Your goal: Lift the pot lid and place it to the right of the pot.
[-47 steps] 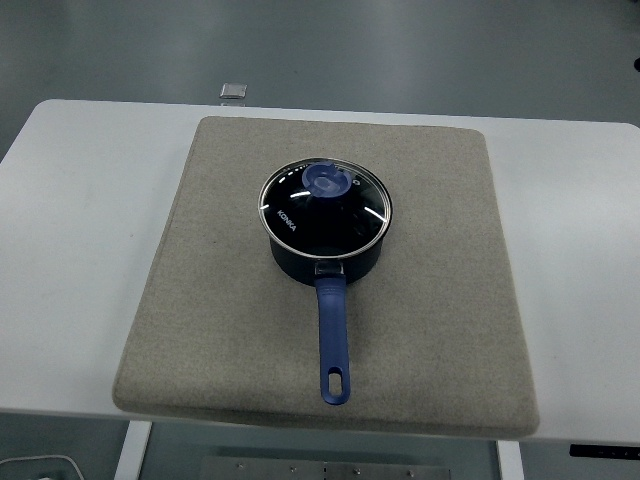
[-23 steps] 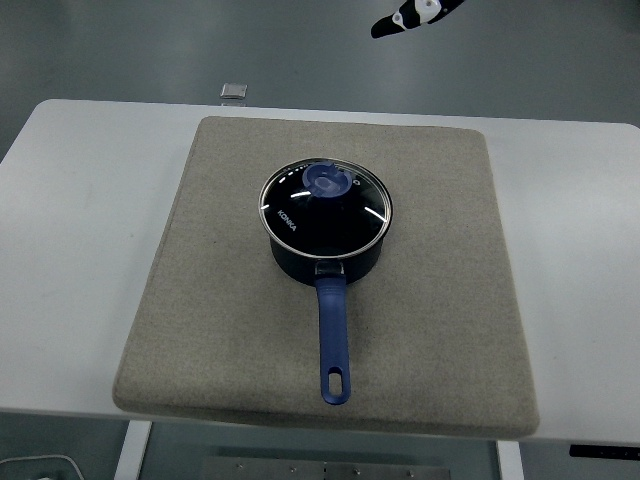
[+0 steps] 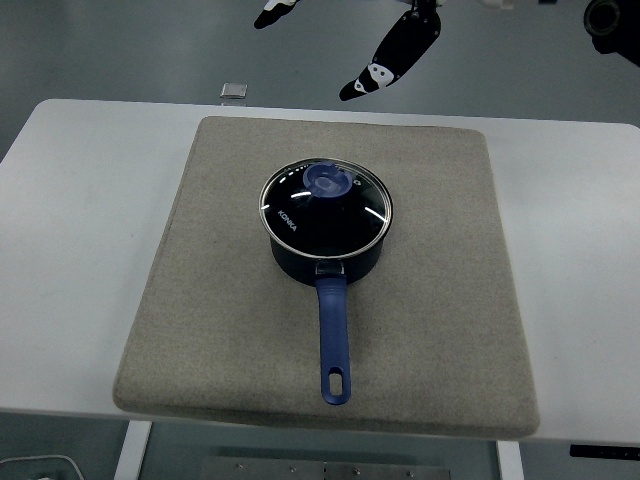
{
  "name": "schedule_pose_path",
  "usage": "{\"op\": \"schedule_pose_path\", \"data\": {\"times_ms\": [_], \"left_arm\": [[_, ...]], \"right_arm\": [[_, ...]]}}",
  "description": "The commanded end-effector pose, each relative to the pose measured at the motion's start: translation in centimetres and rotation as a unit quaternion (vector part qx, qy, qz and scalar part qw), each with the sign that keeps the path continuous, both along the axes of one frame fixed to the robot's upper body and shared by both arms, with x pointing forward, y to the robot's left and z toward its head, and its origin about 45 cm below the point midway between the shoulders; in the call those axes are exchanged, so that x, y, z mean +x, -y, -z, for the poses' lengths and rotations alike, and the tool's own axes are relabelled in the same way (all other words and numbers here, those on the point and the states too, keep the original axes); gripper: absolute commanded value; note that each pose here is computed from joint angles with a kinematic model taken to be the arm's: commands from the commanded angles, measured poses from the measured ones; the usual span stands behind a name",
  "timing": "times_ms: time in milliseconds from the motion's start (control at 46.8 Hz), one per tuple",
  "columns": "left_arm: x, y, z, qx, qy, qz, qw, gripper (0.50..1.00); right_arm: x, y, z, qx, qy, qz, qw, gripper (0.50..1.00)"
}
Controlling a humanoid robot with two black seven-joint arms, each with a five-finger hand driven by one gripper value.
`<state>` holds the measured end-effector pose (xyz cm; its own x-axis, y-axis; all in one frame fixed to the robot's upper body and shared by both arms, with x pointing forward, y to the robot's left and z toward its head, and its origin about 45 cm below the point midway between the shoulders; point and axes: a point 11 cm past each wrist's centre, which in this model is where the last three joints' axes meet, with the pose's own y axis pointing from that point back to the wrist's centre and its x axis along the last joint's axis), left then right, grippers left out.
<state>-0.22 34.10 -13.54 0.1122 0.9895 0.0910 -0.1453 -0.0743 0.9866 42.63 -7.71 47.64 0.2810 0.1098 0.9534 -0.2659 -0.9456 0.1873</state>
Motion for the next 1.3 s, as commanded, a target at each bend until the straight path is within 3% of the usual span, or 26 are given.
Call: {"op": "schedule_pose_path", "data": {"times_ms": [0, 256, 513, 1004, 1282], "left_arm": [[0.0, 0.0, 0.0, 0.000, 0.000, 0.000, 1.000, 1.000], [0.0, 0.0, 0.0, 0.000, 0.000, 0.000, 1.000, 1.000], [0.0, 0.0, 0.0, 0.000, 0.000, 0.000, 1.000, 1.000], [0.0, 0.0, 0.0, 0.000, 0.000, 0.000, 1.000, 1.000], [0.0, 0.0, 0.0, 0.000, 0.000, 0.000, 1.000, 1.000]], "right_arm": [[-0.1, -0.4, 0.8, -0.009, 0.002, -0.004, 1.000, 0.897], [0.1, -0.3, 4.0, -0.038, 0.013, -0.004, 0.999, 0.895], [-0.1, -0.6, 6.3, -0.044, 0.001, -0.009, 0.999, 0.897], [-0.2, -0.2, 9.5, -0.044, -0.026, -0.005, 0.999, 0.897], [-0.2, -0.1, 10.6, -0.044, -0.014, -0.004, 0.999, 0.897]]}}
